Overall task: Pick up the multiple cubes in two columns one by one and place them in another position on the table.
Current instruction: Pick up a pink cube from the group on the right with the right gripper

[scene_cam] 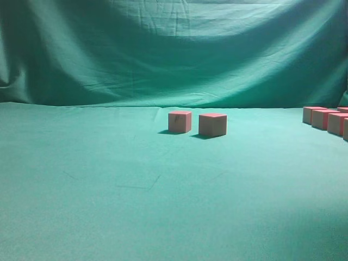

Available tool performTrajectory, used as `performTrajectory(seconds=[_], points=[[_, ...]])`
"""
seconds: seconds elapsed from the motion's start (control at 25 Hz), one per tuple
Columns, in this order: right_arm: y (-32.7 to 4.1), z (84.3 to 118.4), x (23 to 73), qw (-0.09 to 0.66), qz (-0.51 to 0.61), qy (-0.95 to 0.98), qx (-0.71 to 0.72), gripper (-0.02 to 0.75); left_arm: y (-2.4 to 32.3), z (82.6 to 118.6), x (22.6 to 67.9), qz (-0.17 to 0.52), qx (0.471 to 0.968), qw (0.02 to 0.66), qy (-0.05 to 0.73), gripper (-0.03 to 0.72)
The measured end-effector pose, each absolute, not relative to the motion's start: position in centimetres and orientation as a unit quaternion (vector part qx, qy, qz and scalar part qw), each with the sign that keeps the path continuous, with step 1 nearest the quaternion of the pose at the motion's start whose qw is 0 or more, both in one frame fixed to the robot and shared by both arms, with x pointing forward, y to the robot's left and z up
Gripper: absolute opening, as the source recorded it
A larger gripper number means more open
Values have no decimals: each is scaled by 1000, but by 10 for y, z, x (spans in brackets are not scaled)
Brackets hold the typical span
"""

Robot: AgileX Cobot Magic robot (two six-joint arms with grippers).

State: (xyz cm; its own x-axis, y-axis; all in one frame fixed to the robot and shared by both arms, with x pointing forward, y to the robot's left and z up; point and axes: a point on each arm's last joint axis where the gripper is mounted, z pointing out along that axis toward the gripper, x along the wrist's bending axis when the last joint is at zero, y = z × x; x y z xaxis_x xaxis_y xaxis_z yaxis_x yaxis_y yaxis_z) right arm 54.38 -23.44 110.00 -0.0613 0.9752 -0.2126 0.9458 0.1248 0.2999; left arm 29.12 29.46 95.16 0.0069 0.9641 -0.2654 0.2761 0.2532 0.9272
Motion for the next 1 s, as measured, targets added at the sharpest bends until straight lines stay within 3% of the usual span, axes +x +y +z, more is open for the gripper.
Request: performTrajectory(seconds=[0.16,0.32,0.72,1.0], points=[[-242,1043,527,111,-4,728,677,559,295,952,291,345,505,499,615,0],[-235,1008,519,79,36,723,686,559,295,952,291,345,505,499,615,0],[-227,977,541,92,96,680,721,559,295,952,291,345,505,499,615,0],[-232,966,551,131,76,676,721,559,295,952,291,345,505,499,615,0]])
